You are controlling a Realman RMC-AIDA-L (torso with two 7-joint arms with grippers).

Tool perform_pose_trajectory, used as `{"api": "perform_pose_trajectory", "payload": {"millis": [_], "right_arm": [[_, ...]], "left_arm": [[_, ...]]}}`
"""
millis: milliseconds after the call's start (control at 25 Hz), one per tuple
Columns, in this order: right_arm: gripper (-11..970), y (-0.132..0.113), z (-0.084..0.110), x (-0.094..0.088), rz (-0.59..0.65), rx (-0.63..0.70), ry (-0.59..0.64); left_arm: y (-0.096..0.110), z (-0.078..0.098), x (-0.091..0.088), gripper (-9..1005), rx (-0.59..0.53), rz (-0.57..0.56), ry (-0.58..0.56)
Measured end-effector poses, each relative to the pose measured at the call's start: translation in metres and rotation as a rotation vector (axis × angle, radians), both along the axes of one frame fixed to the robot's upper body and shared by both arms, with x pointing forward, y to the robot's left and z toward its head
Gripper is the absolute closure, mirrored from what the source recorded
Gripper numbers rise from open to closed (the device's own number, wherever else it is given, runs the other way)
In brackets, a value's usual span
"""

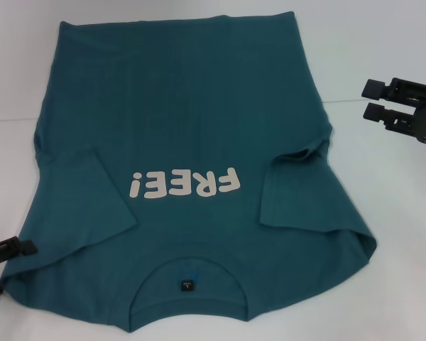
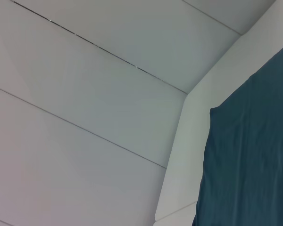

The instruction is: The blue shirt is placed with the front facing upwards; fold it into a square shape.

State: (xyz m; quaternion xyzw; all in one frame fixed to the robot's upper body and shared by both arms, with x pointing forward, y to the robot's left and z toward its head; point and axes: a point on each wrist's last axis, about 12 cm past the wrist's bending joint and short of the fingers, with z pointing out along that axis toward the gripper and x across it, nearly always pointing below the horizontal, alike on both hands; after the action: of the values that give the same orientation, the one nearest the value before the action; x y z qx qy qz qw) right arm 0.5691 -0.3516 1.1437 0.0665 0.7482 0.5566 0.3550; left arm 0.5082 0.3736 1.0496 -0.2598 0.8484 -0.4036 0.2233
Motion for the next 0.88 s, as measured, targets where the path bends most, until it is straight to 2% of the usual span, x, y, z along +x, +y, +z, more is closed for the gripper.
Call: {"api": "perform_pose_trajectory", "payload": {"millis": [320,680,880], "right_arm": [[281,-0.0002,0.0001,-0.0002,0.0,0.001,0.0],[280,-0.0006,-0.0011,-0.0012,0.0,0.0,0.004],[280,-0.0017,-0.0025,-0.0027,-0.002,-0.002,0.008]], "left_arm": [[0.0016,0.0003,-0.0017,259,0.004,-0.009,0.01],[0.0019,0.0,-0.0019,525,0.006,-0.007,0.011],[0.0024,0.0001,-0.0014,735,0.013,-0.008,-0.003]]}}
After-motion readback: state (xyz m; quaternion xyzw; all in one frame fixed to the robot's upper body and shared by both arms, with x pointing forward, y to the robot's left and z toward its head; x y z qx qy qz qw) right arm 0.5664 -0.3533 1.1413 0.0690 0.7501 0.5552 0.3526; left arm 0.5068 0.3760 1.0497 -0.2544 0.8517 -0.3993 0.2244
